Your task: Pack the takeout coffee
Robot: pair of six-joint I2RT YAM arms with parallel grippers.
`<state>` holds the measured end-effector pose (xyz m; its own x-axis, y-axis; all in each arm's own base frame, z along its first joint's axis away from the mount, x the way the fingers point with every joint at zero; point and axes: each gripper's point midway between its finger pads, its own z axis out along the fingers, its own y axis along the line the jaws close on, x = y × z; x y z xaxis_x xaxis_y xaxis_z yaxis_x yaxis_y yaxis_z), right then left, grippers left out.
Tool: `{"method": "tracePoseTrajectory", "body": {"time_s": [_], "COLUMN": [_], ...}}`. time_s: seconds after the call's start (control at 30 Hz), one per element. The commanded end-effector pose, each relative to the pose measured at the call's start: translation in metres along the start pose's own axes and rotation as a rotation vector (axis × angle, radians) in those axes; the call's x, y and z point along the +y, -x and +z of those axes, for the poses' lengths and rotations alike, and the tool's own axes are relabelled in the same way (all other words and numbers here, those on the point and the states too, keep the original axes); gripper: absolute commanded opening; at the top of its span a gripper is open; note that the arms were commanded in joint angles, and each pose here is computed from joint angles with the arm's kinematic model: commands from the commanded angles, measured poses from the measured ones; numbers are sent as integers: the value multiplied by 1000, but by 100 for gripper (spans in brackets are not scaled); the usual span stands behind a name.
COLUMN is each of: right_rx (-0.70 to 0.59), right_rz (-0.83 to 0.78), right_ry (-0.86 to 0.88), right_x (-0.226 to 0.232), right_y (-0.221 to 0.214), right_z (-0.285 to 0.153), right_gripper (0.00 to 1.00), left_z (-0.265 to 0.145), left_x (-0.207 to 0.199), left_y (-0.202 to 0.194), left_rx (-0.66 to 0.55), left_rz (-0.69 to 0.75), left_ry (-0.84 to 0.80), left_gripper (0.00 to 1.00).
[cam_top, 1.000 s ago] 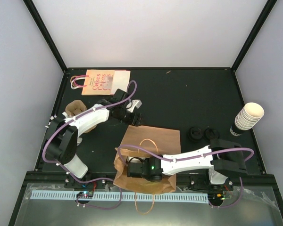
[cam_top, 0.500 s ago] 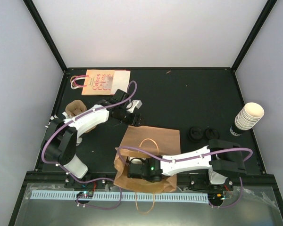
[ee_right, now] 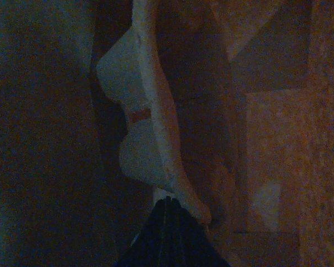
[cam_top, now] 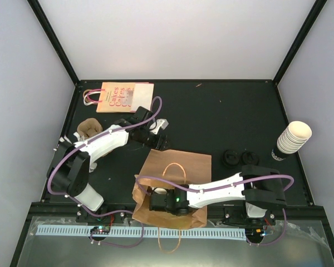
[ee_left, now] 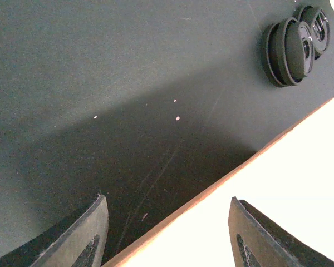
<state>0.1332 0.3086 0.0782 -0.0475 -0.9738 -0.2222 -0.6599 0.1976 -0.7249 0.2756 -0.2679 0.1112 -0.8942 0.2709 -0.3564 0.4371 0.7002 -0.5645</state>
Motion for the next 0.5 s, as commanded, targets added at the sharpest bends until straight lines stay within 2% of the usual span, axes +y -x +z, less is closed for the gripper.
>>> {"method": "tracePoseTrajectory", "body": {"time_s": [0.0, 0.47], "right_rx": [4, -52], "right_rz": [-8, 34], "right_ry": [39, 268], "right_x": [10, 36], "right_y": [0, 6], "right_z": [8, -5], "right_gripper": [1, 1], "left_z": [-5, -7], "left_x": [-11, -15], "left_y": [0, 0], "left_rx": [-11, -18], "left_rz": [10, 10], "left_ry": [-28, -29], "left_gripper": [62, 61]}}
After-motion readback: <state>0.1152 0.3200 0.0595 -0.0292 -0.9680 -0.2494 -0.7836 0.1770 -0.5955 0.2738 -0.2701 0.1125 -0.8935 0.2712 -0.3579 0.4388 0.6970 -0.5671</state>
